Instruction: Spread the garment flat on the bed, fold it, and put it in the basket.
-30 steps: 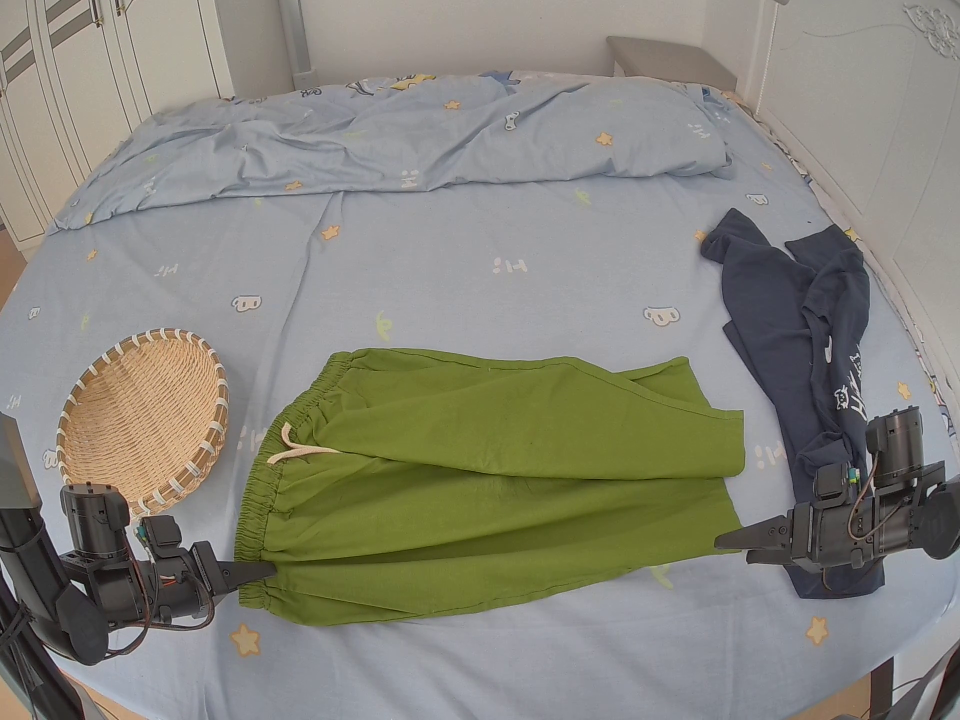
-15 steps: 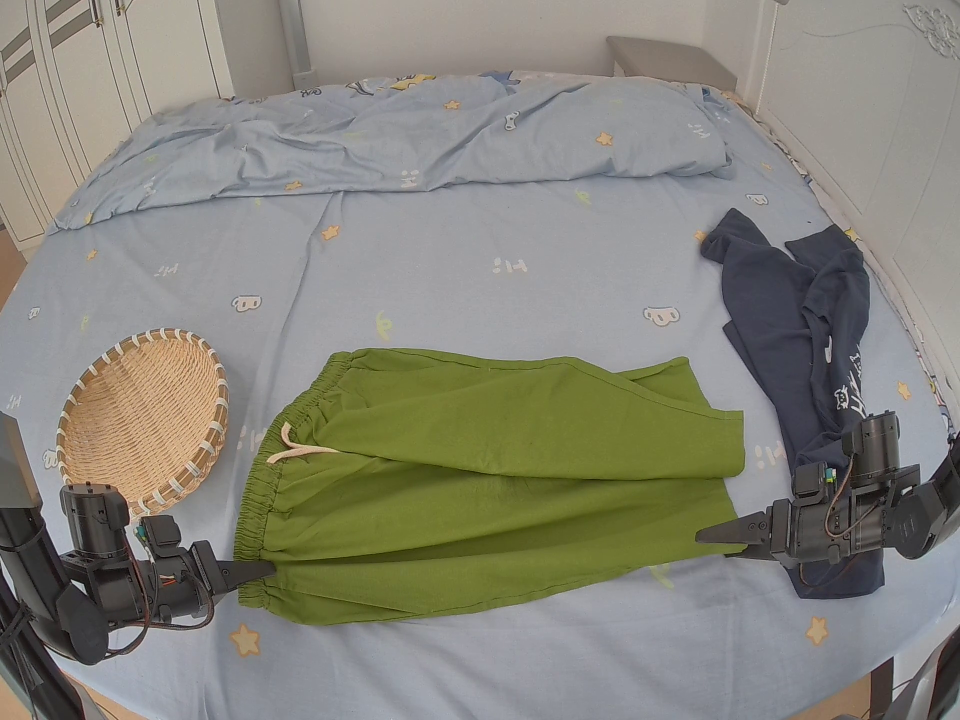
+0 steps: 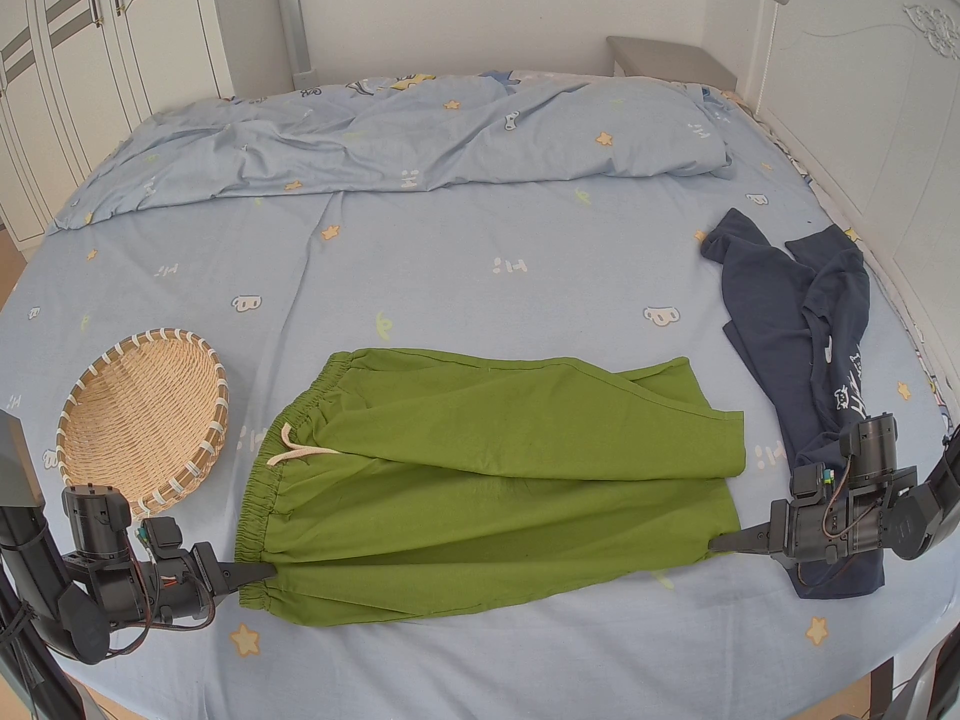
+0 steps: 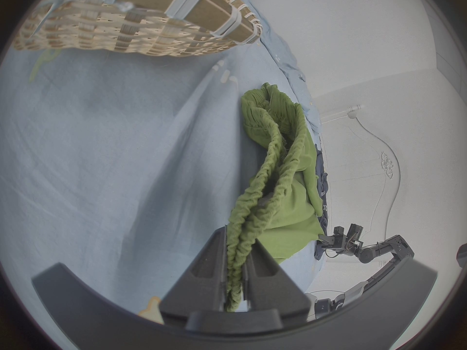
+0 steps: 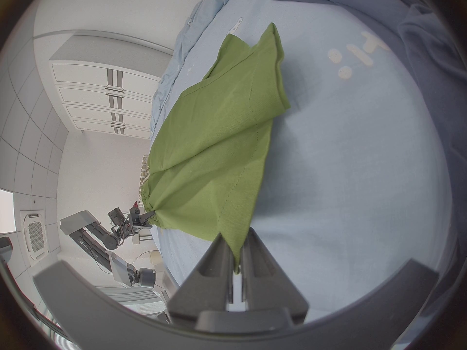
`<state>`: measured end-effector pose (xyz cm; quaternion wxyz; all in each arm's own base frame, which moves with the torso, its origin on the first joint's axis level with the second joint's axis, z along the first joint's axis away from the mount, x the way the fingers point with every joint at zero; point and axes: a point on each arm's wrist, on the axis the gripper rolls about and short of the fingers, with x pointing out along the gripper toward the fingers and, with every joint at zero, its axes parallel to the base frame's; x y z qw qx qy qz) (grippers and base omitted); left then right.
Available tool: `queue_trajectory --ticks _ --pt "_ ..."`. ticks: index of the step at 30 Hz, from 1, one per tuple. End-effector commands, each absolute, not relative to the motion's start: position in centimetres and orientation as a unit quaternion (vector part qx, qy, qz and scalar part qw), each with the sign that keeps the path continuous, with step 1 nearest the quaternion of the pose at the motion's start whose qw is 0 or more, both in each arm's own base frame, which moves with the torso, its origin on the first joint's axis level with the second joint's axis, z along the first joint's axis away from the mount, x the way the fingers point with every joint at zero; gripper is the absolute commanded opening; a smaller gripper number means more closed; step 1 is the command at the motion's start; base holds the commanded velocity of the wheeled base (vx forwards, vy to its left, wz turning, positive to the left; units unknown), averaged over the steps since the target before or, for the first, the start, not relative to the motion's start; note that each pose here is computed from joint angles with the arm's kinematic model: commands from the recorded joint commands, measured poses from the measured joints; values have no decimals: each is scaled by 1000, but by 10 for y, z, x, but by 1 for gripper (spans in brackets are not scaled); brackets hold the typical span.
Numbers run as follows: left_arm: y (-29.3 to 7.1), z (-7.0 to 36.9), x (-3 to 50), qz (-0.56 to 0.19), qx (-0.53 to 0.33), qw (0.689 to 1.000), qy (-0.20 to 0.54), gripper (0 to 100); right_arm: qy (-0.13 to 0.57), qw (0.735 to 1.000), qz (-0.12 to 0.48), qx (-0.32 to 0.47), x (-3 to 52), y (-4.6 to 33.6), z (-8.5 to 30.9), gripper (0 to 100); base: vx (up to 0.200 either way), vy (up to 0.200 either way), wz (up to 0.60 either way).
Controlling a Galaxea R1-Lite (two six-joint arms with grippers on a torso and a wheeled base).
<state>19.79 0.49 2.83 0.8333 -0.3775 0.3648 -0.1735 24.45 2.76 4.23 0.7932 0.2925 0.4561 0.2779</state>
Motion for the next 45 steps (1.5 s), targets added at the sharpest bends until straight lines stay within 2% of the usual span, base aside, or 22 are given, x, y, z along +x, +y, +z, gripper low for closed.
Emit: queue_trajectory --ticks 1,3,6,11,15,18,21,22,27,32,40,45 --pt "6 24 197 -165 -383 828 375 0 455 794 277 293 241 27 44 0 0 0 0" --pt "8 24 197 -163 -385 828 373 0 450 797 279 291 237 27 50 0 0 0 0" --pt "9 26 197 -159 -388 825 379 0 418 808 288 298 215 29 82 0 0 0 0" --pt "8 43 194 -156 -390 819 390 0 433 800 288 298 186 31 106 0 0 0 0" --pt "5 68 185 -158 -389 817 396 0 444 796 287 294 175 30 111 0 0 0 0" --pt "5 98 177 -146 -379 801 440 0 457 793 283 287 169 28 104 0 0 0 0" --pt "6 100 175 -146 -359 793 470 0 467 789 280 286 164 27 98 0 0 0 0" --pt "9 98 171 -147 -336 791 490 0 478 785 279 278 158 26 90 0 0 0 0" --pt "19 95 167 -150 -313 800 490 0 510 775 276 251 148 25 71 0 0 0 0" --pt "23 81 160 -134 -317 786 513 0 569 758 254 193 142 23 41 0 0 0 0" --pt "24 64 157 -153 -293 773 542 0 590 743 252 191 130 23 33 0 0 0 0" --pt "22 59 147 -159 -287 766 553 0 588 744 252 192 132 23 32 0 0 0 0"
